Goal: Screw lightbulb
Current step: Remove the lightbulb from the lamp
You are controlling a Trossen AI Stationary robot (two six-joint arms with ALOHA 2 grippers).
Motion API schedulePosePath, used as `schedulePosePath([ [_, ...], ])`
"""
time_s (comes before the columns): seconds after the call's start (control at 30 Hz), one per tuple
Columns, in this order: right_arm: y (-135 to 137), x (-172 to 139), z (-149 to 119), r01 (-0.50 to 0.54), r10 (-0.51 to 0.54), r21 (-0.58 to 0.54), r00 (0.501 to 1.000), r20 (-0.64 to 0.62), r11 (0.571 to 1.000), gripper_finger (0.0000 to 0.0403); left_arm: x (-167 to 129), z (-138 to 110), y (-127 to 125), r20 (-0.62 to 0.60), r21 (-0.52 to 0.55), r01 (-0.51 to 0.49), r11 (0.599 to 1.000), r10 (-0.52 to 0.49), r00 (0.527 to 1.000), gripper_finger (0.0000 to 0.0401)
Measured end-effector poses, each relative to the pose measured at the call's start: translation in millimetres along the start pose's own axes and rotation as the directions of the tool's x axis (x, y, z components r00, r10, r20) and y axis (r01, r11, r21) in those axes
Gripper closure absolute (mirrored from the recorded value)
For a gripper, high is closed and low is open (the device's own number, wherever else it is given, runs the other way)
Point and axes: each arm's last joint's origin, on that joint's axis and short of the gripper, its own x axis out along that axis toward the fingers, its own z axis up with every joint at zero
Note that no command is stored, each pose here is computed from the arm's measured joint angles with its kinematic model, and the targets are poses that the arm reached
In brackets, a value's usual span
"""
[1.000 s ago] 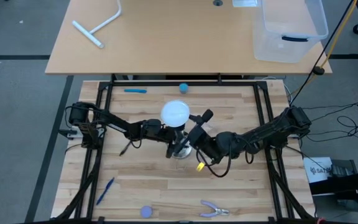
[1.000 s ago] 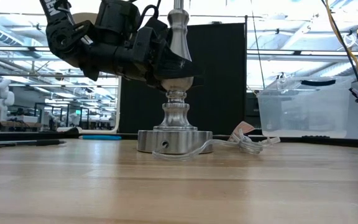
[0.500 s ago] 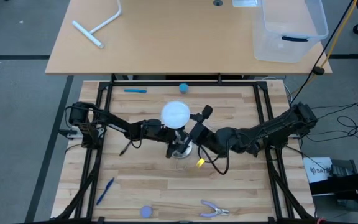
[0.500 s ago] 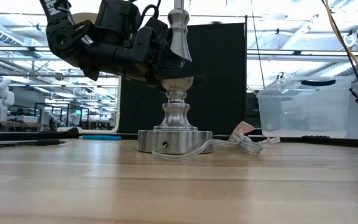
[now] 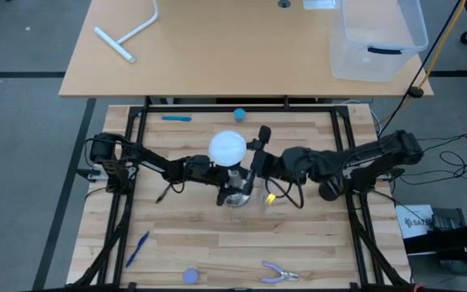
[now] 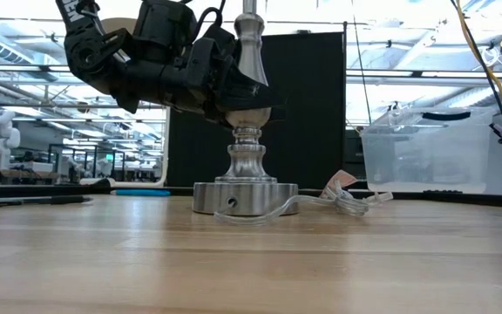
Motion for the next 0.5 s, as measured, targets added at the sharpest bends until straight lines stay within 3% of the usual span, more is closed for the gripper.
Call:
schedulePosePath([
  [0.23, -20, 1, -1, -0.151, 0.151, -0.004, 0.988, 0.013, 0.989, 0.0212, 0, 0, 0, -0.001, 0.001, 0.0, 1.0, 0.0, 1.0, 0.0143],
  [0.5, -43, 8, -7, -0.349, 0.347, 0.042, 0.936, 0.049, 0.936, 0.021, 0, 0, 0, -0.003, 0.001, 0.0, 1.0, 0.0, 1.0, 0.0143],
])
